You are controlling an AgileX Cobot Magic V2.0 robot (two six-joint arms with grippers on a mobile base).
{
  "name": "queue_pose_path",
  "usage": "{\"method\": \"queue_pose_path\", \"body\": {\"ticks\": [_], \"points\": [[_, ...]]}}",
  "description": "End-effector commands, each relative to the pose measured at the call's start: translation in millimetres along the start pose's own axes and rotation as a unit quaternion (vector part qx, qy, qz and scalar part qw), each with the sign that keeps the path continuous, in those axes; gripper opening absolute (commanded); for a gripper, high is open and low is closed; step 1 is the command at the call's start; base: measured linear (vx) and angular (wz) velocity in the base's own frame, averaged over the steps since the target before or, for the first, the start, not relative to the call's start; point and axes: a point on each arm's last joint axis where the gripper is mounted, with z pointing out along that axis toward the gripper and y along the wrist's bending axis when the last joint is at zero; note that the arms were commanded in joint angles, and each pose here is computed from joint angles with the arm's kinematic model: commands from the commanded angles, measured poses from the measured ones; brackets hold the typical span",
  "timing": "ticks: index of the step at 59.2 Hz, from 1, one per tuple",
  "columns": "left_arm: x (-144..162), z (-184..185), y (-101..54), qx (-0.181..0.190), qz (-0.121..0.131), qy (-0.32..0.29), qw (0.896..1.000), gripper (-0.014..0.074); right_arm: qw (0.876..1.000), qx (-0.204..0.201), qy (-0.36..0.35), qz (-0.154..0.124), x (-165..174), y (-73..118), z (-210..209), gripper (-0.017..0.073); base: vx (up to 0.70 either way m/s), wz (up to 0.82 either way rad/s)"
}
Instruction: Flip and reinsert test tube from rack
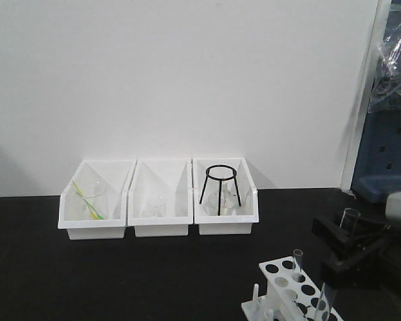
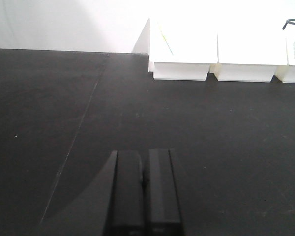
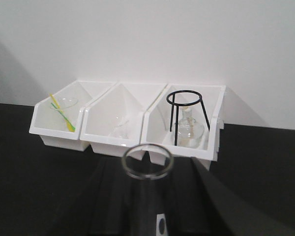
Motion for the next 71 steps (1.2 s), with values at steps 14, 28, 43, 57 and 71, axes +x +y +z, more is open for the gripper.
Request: {"method": "queue_pose_path", "body": {"ticks": [14, 28, 43, 57, 71], "points": [[-7, -1, -1.7, 0.012, -0.002, -0.043, 0.999, -0.0006, 0.986, 0.023, -0.161, -0.022, 12, -7.0, -5, -0.0008, 0.00, 0.00], [-7, -1, -1.7, 0.012, -0.002, -0.043, 0.999, -0.0006, 0.986, -0.002, -0.165, -0.021, 27, -8.4, 11, -0.0008, 0.00, 0.00], [-7, -1, -1.7, 0.012, -0.002, -0.043, 0.999, -0.0006, 0.986, -0.004, -0.169, -0.005, 43, -13.3, 24, -0.0008, 0.00, 0.00], [-7, -1, -1.7, 0.012, -0.002, -0.043, 0.999, -0.0006, 0.991, 0.000, -0.133, 0.006, 62, -17.7, 34, -0.0008, 0.00, 0.00], [-7, -1, -1.7, 0.012, -0.002, -0.043, 0.999, -0.0006, 0.995, 0.002, -0.103, 0.016, 81, -21.2, 43, -0.0008, 0.00, 0.00]]}}
